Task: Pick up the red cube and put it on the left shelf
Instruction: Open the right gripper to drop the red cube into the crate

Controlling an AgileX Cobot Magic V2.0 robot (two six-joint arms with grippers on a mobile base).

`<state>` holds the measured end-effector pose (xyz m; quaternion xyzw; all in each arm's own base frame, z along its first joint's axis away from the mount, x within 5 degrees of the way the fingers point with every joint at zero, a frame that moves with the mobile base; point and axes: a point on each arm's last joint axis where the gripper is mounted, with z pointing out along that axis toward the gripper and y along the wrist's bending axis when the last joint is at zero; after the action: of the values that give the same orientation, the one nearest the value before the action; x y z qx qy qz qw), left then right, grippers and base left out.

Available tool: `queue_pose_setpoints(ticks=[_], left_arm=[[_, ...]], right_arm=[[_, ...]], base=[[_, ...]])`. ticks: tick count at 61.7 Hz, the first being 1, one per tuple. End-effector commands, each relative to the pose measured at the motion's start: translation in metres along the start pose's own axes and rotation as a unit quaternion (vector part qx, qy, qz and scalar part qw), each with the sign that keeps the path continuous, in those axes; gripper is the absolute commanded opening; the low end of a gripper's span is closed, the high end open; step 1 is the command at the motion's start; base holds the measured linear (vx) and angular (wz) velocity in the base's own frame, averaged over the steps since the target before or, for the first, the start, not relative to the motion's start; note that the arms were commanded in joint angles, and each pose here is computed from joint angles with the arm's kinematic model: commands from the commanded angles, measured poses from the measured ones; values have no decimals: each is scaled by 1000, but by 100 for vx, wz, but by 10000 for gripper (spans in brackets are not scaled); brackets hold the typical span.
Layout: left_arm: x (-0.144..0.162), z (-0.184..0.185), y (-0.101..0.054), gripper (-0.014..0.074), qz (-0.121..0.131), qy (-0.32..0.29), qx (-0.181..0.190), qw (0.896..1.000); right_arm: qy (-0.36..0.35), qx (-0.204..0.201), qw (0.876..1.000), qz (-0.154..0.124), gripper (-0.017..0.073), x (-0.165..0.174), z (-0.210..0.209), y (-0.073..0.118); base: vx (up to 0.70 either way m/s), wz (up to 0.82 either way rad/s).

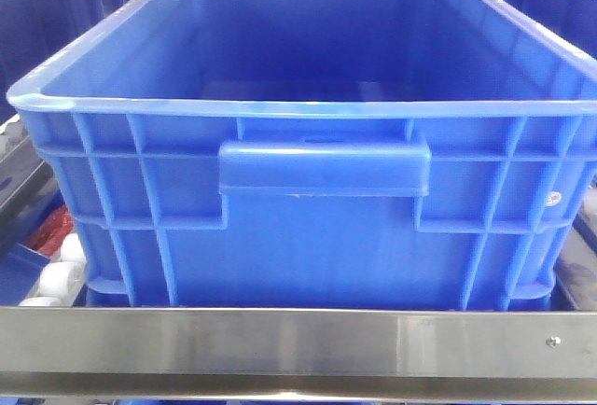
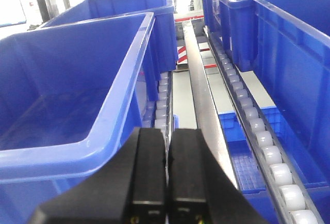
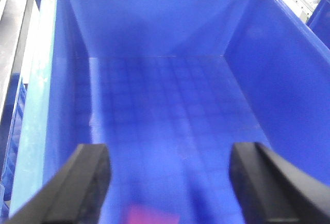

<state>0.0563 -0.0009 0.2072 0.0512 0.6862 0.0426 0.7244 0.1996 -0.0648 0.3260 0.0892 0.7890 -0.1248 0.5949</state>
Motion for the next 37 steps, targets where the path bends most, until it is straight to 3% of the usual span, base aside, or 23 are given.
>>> queue_pose_setpoints(ticks=[1, 10, 14, 20, 24, 37], left_arm=[[0, 1, 0, 106, -2, -31, -2, 1000], [0, 1, 0, 106, -2, -31, -2, 1000], [0, 1, 0, 106, -2, -31, -2, 1000], [0, 1, 0, 106, -2, -31, -2, 1000], [0, 1, 0, 106, -2, -31, -2, 1000], [0, 1, 0, 106, -2, -31, -2, 1000]], right_arm=[[-65, 5, 998, -6, 566, -22, -6, -3], [-59, 5, 998, -6, 439, -21, -6, -3], [-63, 6, 998, -6, 306, -22, -9, -3], [-65, 6, 998, -6, 36, -20, -20, -3], [-75, 8, 997, -5, 77, -17, -31, -2], [-147, 4, 989, -6, 51, 0, -91, 2]], base=[[-8, -46], [0, -2], [0, 0], [0, 0], [0, 0], [0, 0]])
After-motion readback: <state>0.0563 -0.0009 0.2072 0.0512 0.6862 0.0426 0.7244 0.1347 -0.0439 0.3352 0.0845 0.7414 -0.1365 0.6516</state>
